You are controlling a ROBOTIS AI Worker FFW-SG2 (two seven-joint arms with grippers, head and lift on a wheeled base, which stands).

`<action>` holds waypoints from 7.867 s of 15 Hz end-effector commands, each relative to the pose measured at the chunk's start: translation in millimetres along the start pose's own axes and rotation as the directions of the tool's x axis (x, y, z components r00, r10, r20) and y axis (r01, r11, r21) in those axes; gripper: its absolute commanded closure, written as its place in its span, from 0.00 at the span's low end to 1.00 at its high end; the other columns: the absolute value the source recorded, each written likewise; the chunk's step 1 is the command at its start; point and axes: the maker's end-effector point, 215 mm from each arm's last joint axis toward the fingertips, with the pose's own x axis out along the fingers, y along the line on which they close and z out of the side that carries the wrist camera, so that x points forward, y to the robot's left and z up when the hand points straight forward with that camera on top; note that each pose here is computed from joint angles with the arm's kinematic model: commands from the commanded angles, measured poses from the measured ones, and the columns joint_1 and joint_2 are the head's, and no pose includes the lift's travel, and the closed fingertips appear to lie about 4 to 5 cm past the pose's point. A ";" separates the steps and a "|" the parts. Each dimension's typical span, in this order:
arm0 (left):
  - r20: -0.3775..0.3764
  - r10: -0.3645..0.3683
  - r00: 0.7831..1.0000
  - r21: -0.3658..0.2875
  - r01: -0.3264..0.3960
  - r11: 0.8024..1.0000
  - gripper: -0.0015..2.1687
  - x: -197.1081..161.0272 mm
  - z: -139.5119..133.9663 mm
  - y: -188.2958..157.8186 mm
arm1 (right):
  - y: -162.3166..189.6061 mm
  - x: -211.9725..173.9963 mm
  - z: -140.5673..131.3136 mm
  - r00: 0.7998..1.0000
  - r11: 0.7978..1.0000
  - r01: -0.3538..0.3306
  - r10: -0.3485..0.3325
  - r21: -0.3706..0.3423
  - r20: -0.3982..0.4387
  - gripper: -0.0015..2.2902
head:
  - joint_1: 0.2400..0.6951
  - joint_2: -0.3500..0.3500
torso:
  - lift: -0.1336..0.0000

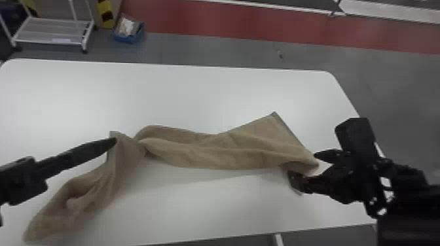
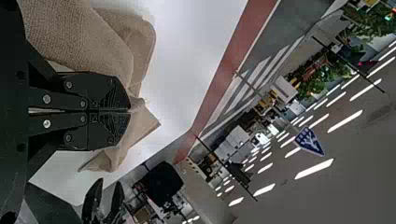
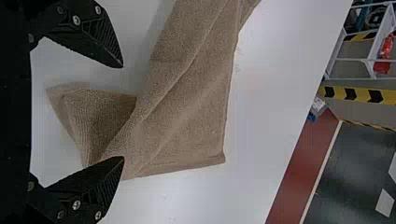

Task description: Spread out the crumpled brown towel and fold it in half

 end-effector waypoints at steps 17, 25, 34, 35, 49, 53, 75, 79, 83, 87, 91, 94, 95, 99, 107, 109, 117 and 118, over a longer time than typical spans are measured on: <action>-0.021 0.010 1.000 -0.023 -0.010 1.000 0.53 8.7 -8.1 10.8 | -1.8 1.3 -63.5 0.981 0.999 -0.034 0.030 -0.019 -0.191 0.17 | 1.00 0.19 | 0.07; -0.031 0.002 1.000 -0.027 -0.003 1.000 0.53 7.8 -15.0 7.3 | -5.8 16.7 -68.8 0.974 0.999 -0.020 0.013 -0.032 -0.228 0.21 | 1.00 0.16 | 0.07; -0.027 0.002 1.000 -0.030 -0.003 1.000 0.53 5.1 -14.7 8.0 | 4.3 23.6 -66.3 0.971 0.999 -0.036 0.027 -0.035 -0.238 0.39 | 1.00 0.19 | 0.07; -0.027 0.004 1.000 -0.031 -0.004 1.000 0.53 4.4 -15.1 8.5 | 3.2 23.4 -65.7 0.971 0.999 -0.033 0.023 -0.037 -0.237 0.44 | 1.00 0.19 | 0.07; 0.155 -0.040 0.987 0.066 0.030 0.997 0.53 -27.8 75.3 -17.2 | -118.4 -69.3 17.2 0.984 0.971 0.106 -0.133 0.213 0.120 0.58 | 1.00 0.13 | 0.07; 0.251 -0.044 0.967 0.098 0.020 0.995 0.53 -35.8 124.1 -22.5 | -161.2 -92.0 33.2 0.955 0.940 0.167 -0.229 0.296 0.187 0.58 | 1.00 0.13 | 0.07; 0.288 0.078 0.954 0.142 -0.123 0.982 0.53 106.7 351.4 52.5 | -334.0 -32.6 141.2 0.893 0.789 0.366 -0.447 0.494 0.052 0.58 | 0.65 0.14 | 0.07; 0.323 0.048 0.945 0.195 -0.116 0.974 0.53 118.2 393.4 27.8 | -374.1 -56.7 196.4 0.857 0.757 0.400 -0.509 0.517 0.083 0.58 | 0.38 0.15 | 0.07; 0.351 -0.048 0.935 0.117 0.007 0.993 0.53 82.9 337.6 50.5 | -331.2 -58.1 171.0 0.873 0.795 0.367 -0.473 0.484 0.115 0.58 | 0.26 0.15 | 0.07; 0.331 -0.020 0.943 0.008 0.018 1.000 0.53 12.5 192.3 95.7 | -237.1 -51.3 66.1 0.916 0.852 0.324 -0.391 0.412 0.089 0.58 | 0.60 0.19 | 0.07; 0.348 -0.036 0.937 -0.059 0.061 0.996 0.53 -36.2 94.7 103.3 | -187.7 -60.9 10.5 0.925 0.886 0.295 -0.358 0.357 0.125 0.58 | 1.00 0.20 | 0.07; 0.368 -0.064 0.928 -0.087 0.103 0.991 0.53 -70.6 53.1 90.2 | -186.6 -78.9 -24.6 0.928 0.881 0.292 -0.355 0.373 0.114 0.58 | 1.00 0.19 | 0.07; 0.366 -0.065 0.928 -0.093 0.106 0.990 0.53 -77.2 45.2 89.1 | -182.6 -79.2 -29.7 0.933 0.886 0.281 -0.343 0.369 0.112 0.58 | 1.00 0.18 | 0.07; 0.390 -0.035 0.920 -0.104 0.082 0.991 0.53 -110.1 32.9 93.2 | -158.6 -83.5 -32.4 0.945 0.911 0.226 -0.291 0.343 0.150 0.58 | 1.00 0.16 | 0.07; 0.413 -0.082 0.907 -0.052 0.114 0.992 0.53 -156.1 37.9 57.4 | -171.8 -120.2 -34.0 0.920 0.891 0.219 -0.325 0.397 0.221 0.58 | 1.00 0.21 | 0.07; 0.408 -0.101 0.907 -0.040 0.128 0.991 0.53 -152.5 39.4 52.9 | -167.8 -116.8 -36.7 0.923 0.889 0.207 -0.316 0.409 0.220 0.58 | 1.00 0.19 | 0.07; 0.320 -0.003 0.948 -0.015 0.008 1.000 0.53 -120.1 44.7 84.7 | -175.2 -68.9 -31.0 0.965 0.889 0.178 -0.241 0.422 0.102 0.58 | 1.00 0.19 | 0.07; 0.305 0.011 0.952 -0.015 -0.007 1.000 0.53 -113.9 45.0 89.2 | -177.6 -61.3 -26.4 0.968 0.891 0.179 -0.236 0.418 0.088 0.58 | 1.00 0.19 | 0.07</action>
